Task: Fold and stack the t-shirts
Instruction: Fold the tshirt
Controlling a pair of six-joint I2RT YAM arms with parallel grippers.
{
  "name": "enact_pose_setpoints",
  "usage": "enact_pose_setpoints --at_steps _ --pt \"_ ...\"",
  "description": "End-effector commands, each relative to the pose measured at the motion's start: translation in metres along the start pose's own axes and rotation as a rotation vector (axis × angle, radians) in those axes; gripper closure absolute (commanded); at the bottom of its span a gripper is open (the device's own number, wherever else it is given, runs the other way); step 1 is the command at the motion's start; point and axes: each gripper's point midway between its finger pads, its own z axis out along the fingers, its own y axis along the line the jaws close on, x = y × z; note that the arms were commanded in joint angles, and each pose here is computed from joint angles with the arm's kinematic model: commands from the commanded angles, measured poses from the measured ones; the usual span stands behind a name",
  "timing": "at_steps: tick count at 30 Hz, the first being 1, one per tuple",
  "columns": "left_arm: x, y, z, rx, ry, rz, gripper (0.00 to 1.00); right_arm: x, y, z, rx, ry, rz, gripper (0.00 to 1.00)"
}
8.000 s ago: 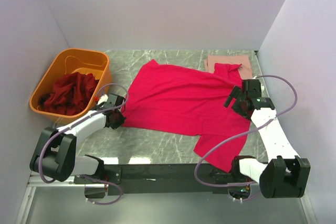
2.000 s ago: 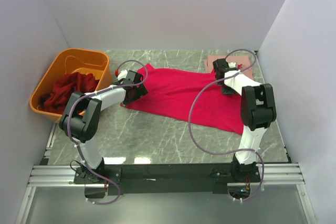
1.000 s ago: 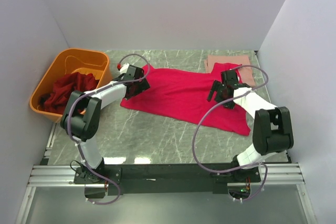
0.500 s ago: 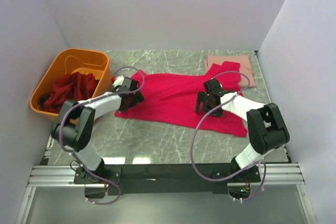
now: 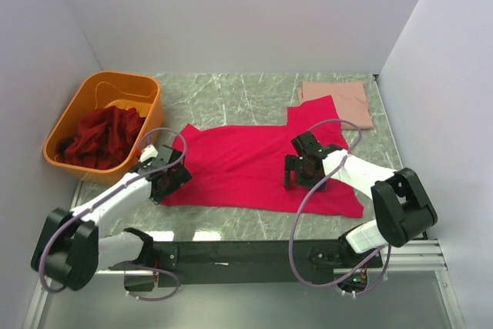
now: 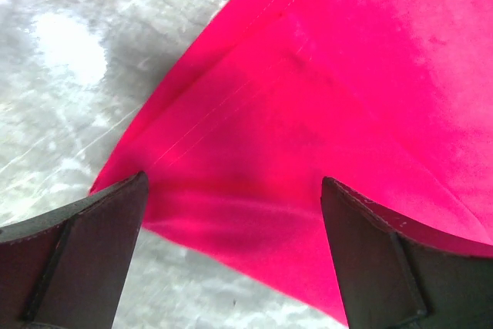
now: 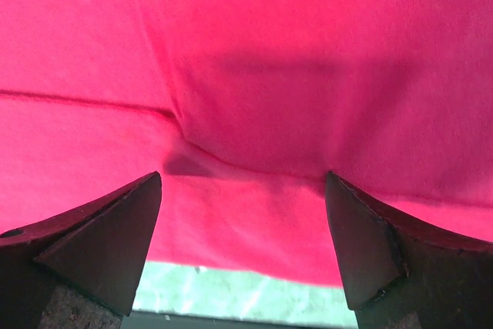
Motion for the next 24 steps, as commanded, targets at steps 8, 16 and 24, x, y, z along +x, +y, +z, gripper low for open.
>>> enact_pose_setpoints --at_steps 8,16,24 --pt "-0.025 0.007 -0.034 -0.068 -0.056 -0.055 0.01 -0.032 -0.001 -0.039 0.014 -0.115 0.072 0.07" --pt "-0.010 0.037 -0.028 -0.165 -0.014 -0.167 0.01 -0.045 -0.037 -0.048 -0.021 -0.169 0.239 0.07" --pt "0.010 0.051 -0.010 -0.217 0.079 -0.168 0.28 -0.052 -0.078 -0.058 0.051 -0.231 0.350 0.06"
